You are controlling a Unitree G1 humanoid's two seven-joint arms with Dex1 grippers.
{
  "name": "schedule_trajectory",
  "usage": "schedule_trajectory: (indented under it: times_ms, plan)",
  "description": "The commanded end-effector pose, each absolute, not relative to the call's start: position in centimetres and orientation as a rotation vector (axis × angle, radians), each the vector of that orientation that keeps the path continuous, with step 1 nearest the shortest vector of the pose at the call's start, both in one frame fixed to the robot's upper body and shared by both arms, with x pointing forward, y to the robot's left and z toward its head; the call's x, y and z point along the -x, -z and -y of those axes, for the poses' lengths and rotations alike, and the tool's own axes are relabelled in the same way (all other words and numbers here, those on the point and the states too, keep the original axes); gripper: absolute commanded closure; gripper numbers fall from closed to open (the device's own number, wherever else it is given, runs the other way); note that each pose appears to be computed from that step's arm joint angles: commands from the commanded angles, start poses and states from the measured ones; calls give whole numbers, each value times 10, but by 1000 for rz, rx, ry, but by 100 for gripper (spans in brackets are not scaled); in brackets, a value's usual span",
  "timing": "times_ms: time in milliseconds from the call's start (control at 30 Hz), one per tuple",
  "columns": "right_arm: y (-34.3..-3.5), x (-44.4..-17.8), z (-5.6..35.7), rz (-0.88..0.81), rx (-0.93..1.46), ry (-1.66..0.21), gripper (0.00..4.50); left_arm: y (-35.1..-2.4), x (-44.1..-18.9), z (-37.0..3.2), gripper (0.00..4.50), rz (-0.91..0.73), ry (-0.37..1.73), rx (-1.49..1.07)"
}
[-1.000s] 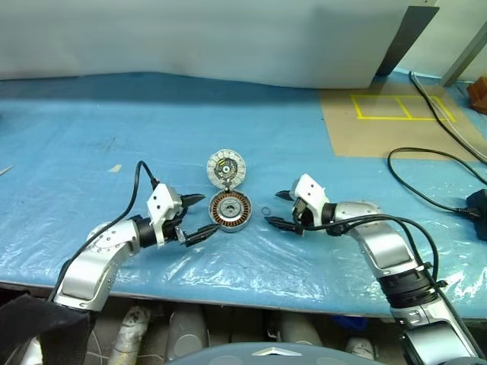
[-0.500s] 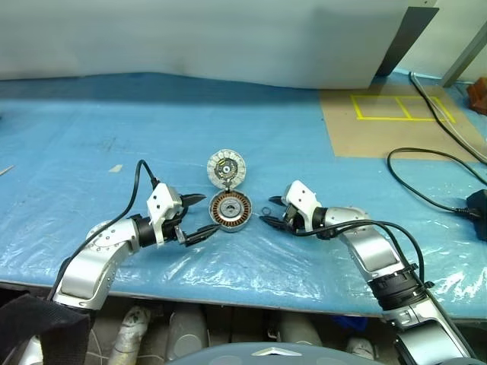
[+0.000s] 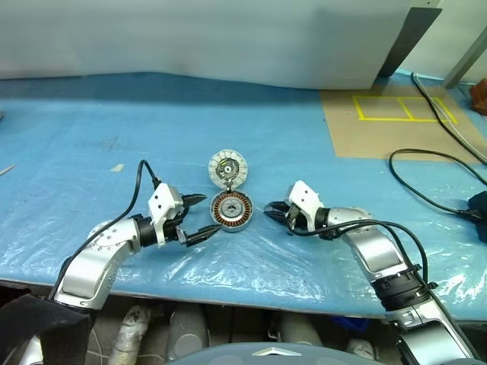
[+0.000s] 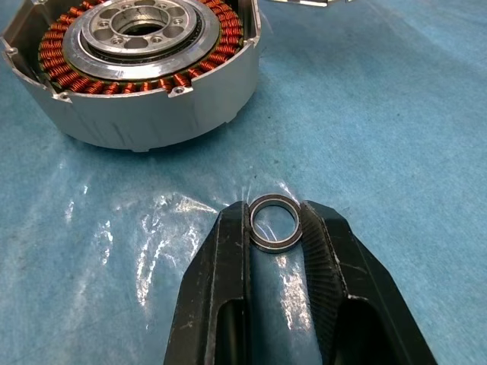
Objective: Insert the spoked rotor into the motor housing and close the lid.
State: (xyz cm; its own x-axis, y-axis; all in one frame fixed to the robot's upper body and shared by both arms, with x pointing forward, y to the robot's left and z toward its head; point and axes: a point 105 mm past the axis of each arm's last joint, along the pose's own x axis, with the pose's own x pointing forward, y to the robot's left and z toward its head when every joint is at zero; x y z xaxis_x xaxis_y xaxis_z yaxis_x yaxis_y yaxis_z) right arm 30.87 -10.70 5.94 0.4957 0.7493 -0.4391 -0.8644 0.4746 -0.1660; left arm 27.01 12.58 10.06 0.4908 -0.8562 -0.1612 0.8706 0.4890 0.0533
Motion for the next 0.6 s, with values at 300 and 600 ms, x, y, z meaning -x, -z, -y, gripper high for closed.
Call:
schedule_trajectory:
  times_ms: [300,600]
  plan:
    - [-122,-304,64,-173,322,-1188,393,-113,-265,-124,0,-61,1051,-158]
    - [-107,-316,32,-218,339,-1288,393,-112,-260,-126,0,-65,1069,-183]
